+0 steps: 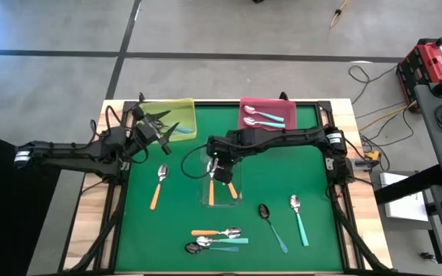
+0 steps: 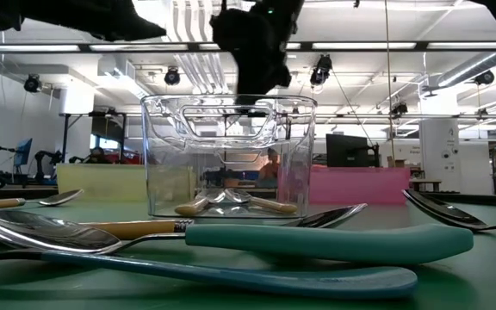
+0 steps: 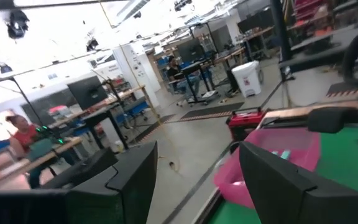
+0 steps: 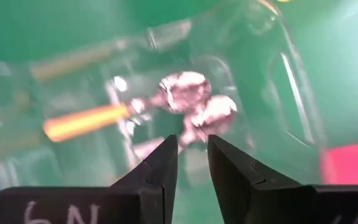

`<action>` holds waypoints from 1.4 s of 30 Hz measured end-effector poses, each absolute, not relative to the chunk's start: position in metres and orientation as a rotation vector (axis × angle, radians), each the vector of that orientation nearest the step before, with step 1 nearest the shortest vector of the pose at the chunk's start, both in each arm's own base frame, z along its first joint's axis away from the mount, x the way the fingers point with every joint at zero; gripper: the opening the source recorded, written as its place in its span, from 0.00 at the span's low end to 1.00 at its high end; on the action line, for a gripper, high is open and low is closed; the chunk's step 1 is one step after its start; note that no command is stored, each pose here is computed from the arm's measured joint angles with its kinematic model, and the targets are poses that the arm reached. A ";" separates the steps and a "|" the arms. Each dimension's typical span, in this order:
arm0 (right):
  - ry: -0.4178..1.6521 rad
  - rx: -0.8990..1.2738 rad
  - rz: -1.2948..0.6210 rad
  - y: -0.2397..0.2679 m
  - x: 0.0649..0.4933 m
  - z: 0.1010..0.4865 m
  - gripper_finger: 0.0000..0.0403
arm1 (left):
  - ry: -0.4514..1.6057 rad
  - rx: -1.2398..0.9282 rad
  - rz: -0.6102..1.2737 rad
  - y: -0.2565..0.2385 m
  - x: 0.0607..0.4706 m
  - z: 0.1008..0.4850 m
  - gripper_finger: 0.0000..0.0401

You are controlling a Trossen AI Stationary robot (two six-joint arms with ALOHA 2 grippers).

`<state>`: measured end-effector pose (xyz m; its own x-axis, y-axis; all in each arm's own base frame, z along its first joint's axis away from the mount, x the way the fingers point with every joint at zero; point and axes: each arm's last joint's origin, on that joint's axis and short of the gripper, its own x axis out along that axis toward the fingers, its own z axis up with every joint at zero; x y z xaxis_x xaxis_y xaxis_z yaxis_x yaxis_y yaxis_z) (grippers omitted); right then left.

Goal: Sort silverware by color (type)
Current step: Put the right light blue spoon into the pink bin

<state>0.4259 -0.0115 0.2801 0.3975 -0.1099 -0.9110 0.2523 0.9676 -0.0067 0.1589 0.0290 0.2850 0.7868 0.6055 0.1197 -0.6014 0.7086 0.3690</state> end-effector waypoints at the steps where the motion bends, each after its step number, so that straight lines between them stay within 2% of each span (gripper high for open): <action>1: 1.164 0.103 -0.222 -0.012 0.424 0.282 0.18 | 0.005 0.391 0.663 0.028 0.160 0.288 0.52; 7: 1.277 -0.041 -0.225 -0.014 0.410 0.282 0.14 | 0.013 0.352 0.593 0.018 0.168 0.297 0.52; 14: 1.354 -0.028 -0.239 -0.013 0.375 0.284 0.10 | 0.042 0.320 0.492 0.002 0.181 0.301 0.52; 25: 1.296 0.238 -0.443 -0.011 0.298 0.295 0.09 | 0.061 0.181 0.456 -0.006 0.198 0.295 0.52; 34: 1.282 0.485 -0.527 0.000 0.243 0.283 0.09 | 0.071 0.113 0.453 -0.008 0.215 0.297 0.52; 42: 1.269 0.632 -0.615 0.019 0.210 0.264 0.09 | 0.106 0.123 0.451 -0.010 0.233 0.297 0.52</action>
